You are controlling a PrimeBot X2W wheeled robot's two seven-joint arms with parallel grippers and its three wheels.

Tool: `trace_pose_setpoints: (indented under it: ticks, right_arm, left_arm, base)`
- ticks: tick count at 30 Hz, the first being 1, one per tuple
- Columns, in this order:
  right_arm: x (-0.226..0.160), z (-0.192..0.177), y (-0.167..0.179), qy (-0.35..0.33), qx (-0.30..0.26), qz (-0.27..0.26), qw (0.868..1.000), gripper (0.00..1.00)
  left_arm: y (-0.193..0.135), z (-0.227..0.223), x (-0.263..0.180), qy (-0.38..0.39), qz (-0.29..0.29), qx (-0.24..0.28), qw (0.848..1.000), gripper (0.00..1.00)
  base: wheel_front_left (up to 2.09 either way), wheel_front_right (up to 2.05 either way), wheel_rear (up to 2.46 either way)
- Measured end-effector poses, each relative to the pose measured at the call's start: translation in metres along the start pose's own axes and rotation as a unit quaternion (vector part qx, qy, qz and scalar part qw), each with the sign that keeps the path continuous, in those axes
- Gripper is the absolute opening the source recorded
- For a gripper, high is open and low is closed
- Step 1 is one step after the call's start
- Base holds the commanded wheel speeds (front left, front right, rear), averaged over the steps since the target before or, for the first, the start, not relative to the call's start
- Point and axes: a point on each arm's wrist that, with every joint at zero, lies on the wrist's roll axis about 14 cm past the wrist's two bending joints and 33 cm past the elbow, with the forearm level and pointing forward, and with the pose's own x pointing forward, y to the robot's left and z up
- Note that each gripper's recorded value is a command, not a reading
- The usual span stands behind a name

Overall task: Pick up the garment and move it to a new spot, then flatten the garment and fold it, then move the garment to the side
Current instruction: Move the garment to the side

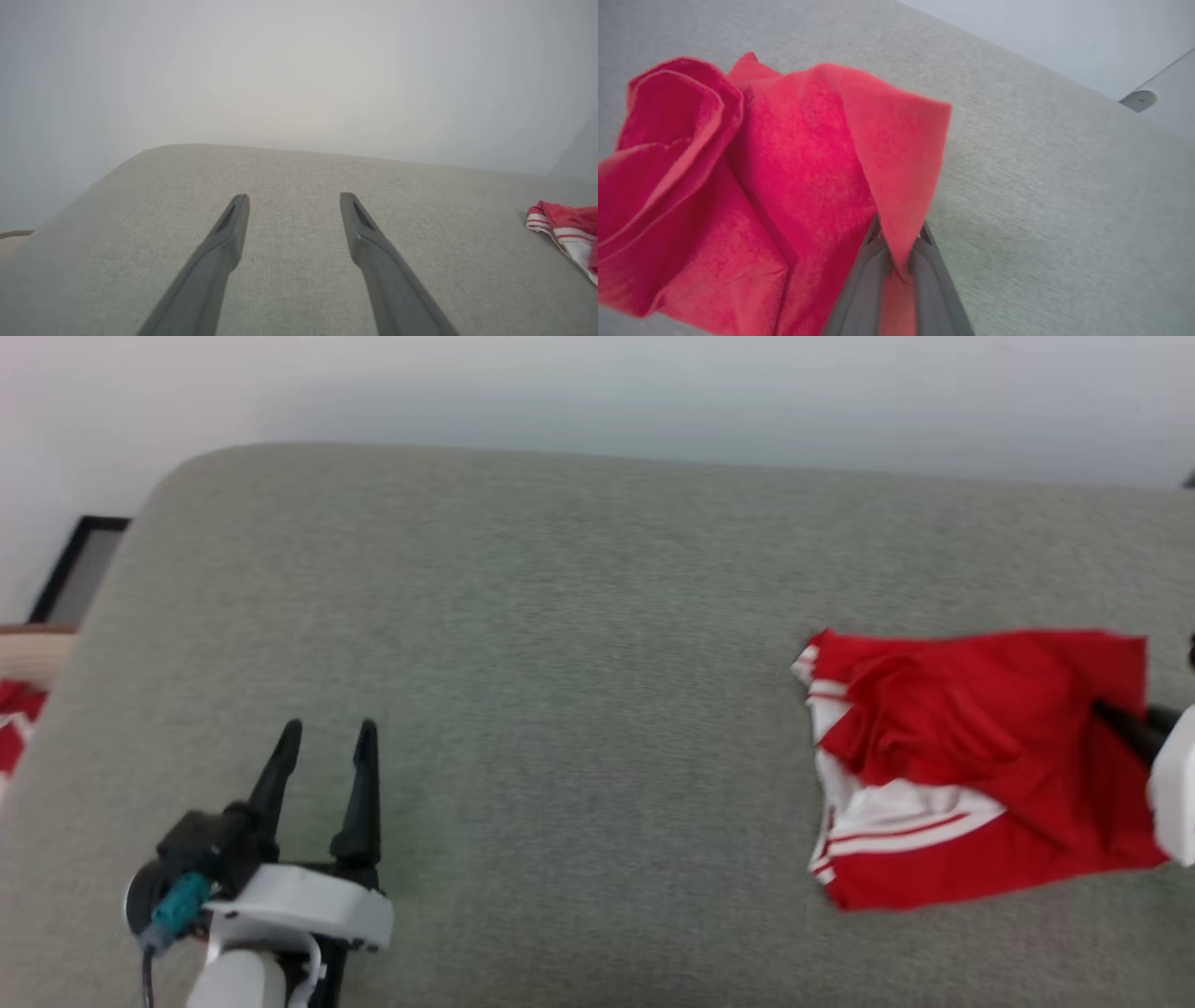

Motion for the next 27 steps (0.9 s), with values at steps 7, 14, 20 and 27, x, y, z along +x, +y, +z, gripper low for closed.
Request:
trace_pose_setpoints:
  ticks: [7,14,20,27]
  right_arm:
    - [-0.027,0.016,-0.043,-0.035,-0.023,-0.058,0.997,0.0]
    - [-0.052,0.018,-0.093,-0.045,-0.052,-0.127,0.989,0.0]
    - [-0.065,0.012,-0.138,-0.039,-0.078,-0.183,0.979,0.0]
    - [-0.074,-0.007,-0.184,-0.008,-0.104,-0.239,0.965,0.0]
  left_arm:
    - [-0.04,0.005,0.036,-0.013,-0.065,0.008,0.998,1.0]
    - [-0.085,0.005,0.071,-0.021,-0.134,0.016,0.991,1.0]
    - [-0.12,-0.009,0.094,-0.014,-0.184,0.016,0.983,1.0]
    - [-0.152,-0.032,0.115,0.002,-0.23,0.016,0.973,1.0]
  base:
    - [0.0,0.0,0.0]
    - [0.0,0.0,0.0]
    - [0.0,0.0,0.0]
    - [0.0,0.0,0.0]
